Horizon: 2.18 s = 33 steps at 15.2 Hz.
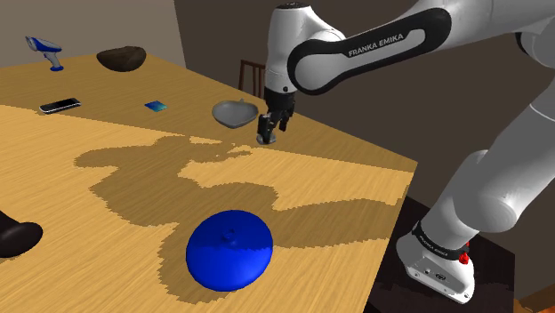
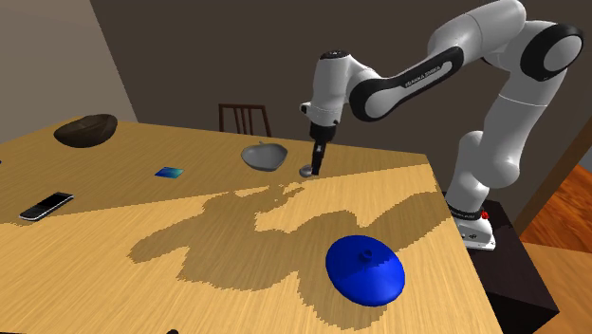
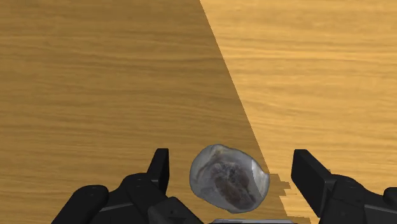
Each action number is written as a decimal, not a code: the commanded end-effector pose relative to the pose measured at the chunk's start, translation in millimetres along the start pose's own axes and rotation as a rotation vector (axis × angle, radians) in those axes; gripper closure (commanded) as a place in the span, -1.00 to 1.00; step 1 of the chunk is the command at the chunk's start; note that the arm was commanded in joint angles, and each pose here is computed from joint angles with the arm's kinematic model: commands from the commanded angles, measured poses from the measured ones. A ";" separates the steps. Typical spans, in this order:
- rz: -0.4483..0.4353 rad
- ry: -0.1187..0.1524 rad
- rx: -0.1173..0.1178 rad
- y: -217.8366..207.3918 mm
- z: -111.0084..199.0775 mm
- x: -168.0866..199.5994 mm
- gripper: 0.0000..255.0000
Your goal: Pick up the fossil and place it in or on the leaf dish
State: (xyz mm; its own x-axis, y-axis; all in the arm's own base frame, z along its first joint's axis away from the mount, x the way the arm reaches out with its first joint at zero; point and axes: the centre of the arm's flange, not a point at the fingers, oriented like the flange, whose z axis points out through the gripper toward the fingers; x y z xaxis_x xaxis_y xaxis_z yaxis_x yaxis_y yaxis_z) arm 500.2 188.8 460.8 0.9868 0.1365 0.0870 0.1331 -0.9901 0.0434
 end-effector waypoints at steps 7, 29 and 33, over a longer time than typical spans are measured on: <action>-0.083 0.018 -0.023 -6.8 6.2 22.3 -1.00; -0.083 0.018 -0.023 -6.1 9.3 23.4 1.00; -0.083 0.018 -0.023 -5.1 -11.7 25.3 1.00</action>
State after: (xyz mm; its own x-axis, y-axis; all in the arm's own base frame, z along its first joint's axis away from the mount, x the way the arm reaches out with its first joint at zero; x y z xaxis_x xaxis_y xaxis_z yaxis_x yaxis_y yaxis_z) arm 523.4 198.5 469.0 0.9705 0.2190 0.1006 0.2121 -0.9744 0.0745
